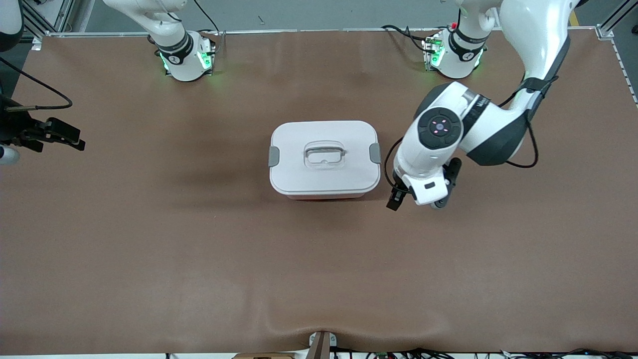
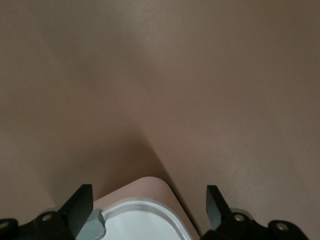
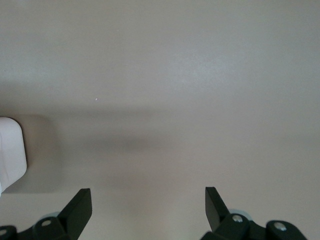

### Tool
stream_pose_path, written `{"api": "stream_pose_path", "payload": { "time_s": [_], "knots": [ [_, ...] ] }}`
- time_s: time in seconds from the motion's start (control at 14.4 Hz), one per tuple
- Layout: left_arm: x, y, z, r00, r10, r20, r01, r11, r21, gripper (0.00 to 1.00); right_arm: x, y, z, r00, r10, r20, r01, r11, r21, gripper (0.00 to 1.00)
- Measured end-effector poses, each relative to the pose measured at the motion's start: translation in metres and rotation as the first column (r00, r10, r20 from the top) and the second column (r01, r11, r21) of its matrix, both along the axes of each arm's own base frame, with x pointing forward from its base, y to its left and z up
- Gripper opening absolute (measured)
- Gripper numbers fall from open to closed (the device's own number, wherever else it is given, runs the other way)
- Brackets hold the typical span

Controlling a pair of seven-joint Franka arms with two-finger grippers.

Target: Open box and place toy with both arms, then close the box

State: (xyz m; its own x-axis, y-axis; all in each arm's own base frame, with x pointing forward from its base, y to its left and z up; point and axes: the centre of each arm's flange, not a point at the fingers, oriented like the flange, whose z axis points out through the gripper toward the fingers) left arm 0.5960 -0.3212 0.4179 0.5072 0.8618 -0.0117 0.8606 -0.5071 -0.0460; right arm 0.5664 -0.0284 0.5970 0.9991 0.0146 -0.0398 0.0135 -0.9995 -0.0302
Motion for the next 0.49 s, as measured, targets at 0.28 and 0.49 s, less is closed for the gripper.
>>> {"api": "stream_pose_path", "payload": {
  "time_s": [0.28,0.49],
  "knots": [
    [0.013,0.053,0.058,0.991,-0.13,-0.039,0.13,0.991,-0.015,1.0,0.0,0.001,0.0,1.0,0.002,0.0,-0.002,1.0,0.001,1.0],
    [0.022,0.106,0.091,0.977,-0.21,-0.036,0.209,0.977,-0.04,1.0,0.0,0.002,-0.001,1.0,0.004,-0.001,-0.004,1.0,0.001,1.0]
  ]
}}
